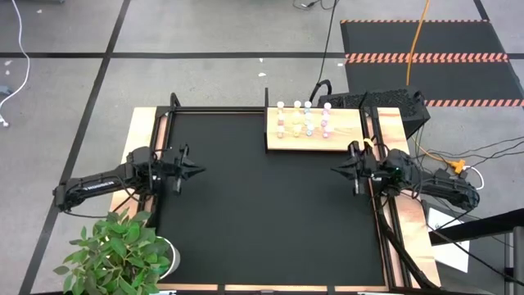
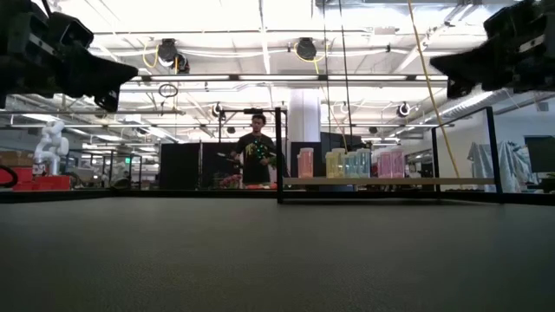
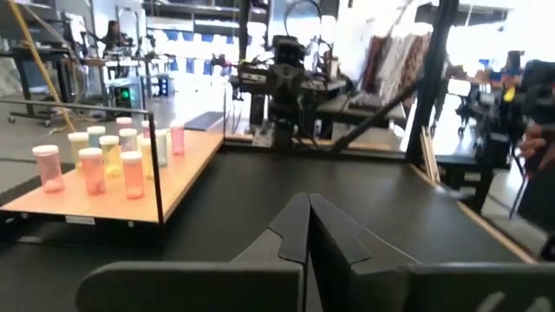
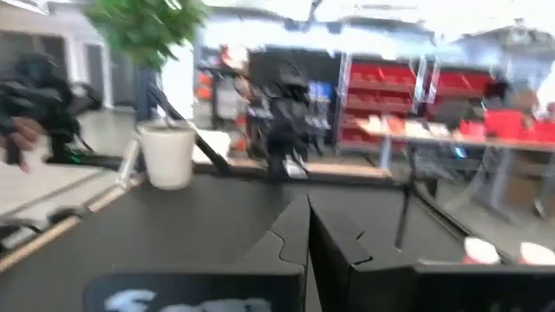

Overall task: Pick and place medicine bottles onto shelf by color
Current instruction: Return to Home Position

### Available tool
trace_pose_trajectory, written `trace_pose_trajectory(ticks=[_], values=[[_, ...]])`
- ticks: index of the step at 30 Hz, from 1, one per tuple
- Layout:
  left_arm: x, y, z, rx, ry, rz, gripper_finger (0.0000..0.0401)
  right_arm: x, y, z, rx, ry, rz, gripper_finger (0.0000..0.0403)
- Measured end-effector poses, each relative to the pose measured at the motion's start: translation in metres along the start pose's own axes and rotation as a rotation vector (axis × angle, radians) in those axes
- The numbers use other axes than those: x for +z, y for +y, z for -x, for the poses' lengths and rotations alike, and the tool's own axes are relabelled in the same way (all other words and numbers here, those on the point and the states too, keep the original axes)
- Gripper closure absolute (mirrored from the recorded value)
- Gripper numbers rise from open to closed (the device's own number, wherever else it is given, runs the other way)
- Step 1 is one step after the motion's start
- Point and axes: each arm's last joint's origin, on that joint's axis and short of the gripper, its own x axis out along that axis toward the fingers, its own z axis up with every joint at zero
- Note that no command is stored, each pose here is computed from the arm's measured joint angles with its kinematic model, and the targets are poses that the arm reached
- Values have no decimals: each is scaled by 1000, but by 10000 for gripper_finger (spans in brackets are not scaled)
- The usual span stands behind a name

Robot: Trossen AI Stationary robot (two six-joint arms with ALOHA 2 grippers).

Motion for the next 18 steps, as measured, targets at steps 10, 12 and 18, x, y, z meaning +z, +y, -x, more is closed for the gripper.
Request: trace_pose_trajectory(ticks=[10,12,18], values=[[-7,0,-1,-6,76,-8,391,-6,0,0,-19,63,-29,403],[-8,0,-2,-6,78,-7,391,-5,0,0,-19,55,-27,403],[-8,0,-2,-6,79,-36,391,-5,0,0,-19,55,-27,403]])
